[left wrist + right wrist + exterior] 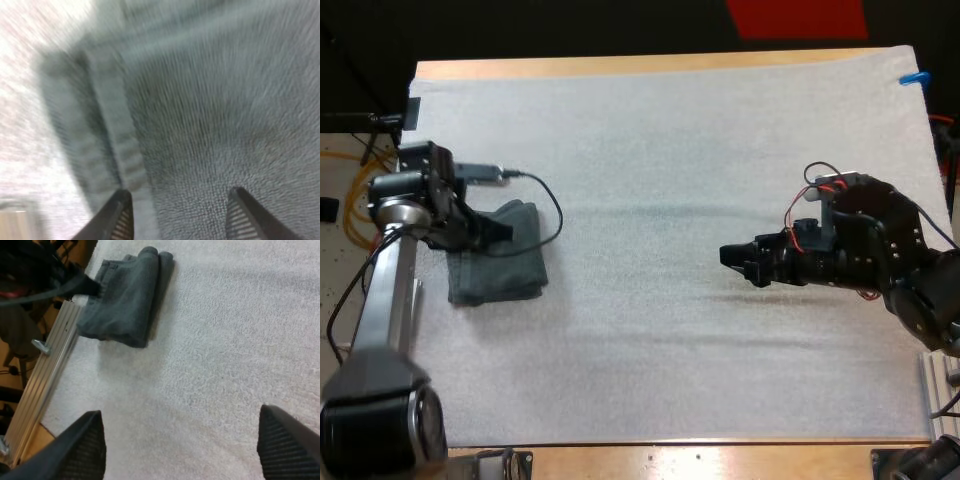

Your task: Pick towel from pile fold and stack

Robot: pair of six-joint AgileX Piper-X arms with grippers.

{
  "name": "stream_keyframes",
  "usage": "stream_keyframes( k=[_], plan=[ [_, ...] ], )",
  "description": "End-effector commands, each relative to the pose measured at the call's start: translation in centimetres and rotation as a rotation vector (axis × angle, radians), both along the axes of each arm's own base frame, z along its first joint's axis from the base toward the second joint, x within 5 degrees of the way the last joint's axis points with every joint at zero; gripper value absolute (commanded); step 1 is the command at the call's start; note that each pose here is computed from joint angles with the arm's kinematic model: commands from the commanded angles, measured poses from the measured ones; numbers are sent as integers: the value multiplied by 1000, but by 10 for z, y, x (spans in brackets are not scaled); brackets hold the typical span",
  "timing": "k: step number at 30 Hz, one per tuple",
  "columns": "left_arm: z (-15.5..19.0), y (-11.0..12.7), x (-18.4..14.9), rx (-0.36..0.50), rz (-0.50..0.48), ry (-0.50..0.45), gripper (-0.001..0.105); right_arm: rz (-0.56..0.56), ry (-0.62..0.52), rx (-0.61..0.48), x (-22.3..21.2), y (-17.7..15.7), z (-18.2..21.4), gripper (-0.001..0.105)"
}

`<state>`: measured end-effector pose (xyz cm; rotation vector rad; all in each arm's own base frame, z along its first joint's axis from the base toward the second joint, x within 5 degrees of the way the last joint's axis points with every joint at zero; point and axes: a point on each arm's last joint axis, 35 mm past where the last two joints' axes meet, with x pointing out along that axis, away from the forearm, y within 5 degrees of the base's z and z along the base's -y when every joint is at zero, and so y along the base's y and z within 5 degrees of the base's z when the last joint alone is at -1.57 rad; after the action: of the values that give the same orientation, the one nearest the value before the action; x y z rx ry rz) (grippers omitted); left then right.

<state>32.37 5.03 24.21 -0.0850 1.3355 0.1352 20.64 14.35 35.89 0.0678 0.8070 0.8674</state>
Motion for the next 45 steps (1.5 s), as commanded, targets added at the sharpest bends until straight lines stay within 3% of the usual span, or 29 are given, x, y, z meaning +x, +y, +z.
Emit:
stream_keyframes(
  k=[1,6,10,19,24,30,37,42,45],
  plan=[
    [19,1,-2,17,17,-54,40,17,-6,18,0,1,2,63],
    [73,-4,-21,-23,19,-239,40,18,-44,42,2,3,6,63],
    [98,-14,-37,-62,19,-326,40,18,-76,61,4,4,9,63],
    [128,-67,-60,-102,-179,-428,40,-51,-167,85,23,-1,12,63],
    [129,-94,-63,-112,-303,-437,40,-192,-169,45,48,-36,5,63],
    [131,-95,-61,-104,-304,-466,40,-377,-199,3,60,-92,9,63],
    [130,-82,-60,-94,-257,-460,40,-470,-227,-170,42,-144,12,63],
    [131,-68,-66,-77,-218,-434,40,-558,-279,-453,20,-159,18,63],
    [139,-61,-76,-69,-197,-452,40,-561,-290,-529,7,-159,23,63]
  ],
)
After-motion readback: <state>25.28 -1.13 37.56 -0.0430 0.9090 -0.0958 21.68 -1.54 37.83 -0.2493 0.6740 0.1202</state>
